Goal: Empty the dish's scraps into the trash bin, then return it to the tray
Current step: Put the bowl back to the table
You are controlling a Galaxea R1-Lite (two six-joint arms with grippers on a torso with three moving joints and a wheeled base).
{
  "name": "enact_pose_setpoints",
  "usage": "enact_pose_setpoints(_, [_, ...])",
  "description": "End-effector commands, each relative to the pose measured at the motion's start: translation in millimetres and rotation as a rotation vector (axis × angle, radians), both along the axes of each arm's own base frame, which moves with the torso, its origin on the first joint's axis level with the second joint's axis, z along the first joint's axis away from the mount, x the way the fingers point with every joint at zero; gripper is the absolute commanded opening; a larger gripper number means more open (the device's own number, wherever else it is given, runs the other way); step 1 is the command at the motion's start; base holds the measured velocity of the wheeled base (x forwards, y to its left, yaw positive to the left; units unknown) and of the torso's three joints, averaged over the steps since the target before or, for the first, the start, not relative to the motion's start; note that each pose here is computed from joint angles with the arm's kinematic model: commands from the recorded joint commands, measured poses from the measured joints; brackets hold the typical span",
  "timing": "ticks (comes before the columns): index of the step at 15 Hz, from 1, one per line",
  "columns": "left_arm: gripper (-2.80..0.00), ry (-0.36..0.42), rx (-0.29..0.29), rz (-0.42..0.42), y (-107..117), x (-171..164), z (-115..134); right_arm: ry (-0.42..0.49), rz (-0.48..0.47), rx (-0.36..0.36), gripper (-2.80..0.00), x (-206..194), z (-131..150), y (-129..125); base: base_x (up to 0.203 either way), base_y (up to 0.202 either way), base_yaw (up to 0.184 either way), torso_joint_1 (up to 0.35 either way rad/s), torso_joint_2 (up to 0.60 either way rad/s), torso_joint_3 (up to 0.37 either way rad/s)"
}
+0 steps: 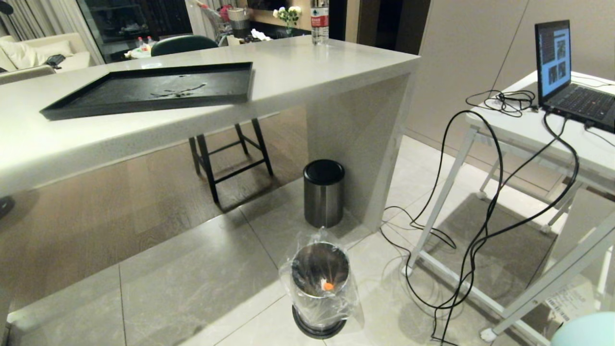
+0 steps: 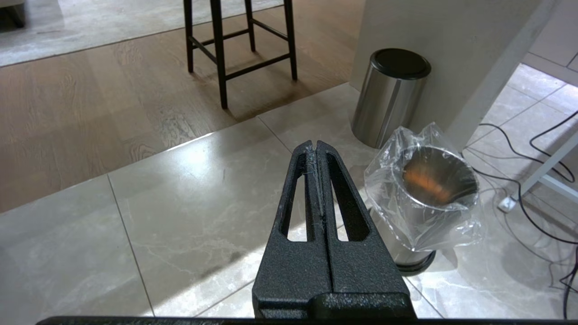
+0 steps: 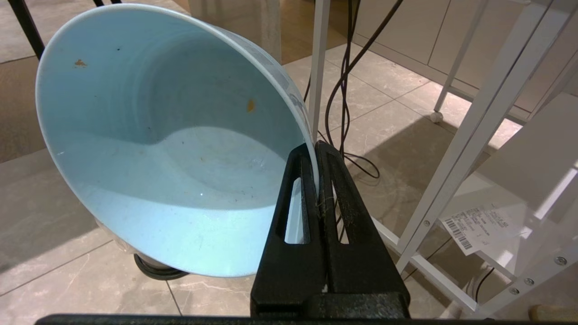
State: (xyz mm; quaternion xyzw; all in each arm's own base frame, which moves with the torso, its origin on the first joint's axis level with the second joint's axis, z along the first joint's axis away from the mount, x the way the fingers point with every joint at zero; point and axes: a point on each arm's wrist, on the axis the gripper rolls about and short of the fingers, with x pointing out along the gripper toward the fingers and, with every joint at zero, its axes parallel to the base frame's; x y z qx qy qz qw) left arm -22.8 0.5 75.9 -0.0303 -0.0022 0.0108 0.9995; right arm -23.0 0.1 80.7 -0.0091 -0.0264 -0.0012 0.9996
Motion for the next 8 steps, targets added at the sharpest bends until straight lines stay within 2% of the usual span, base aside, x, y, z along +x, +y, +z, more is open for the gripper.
enact_pose_setpoints(1, [-2.80, 0.001, -0.002, 0.001, 0.0, 0.1, 0.1, 0.001, 0.000, 0.000, -2.80, 0.1, 0.1, 0.0, 0.000, 0.000, 0.000, 0.000, 0.00, 0.000])
enact_pose_setpoints(8, [-2.80, 0.001, -0.001, 0.001, 0.0, 0.1, 0.1, 0.001, 0.000, 0.000, -2.80, 0.1, 0.1, 0.0, 0.000, 0.000, 0.000, 0.000, 0.00, 0.000])
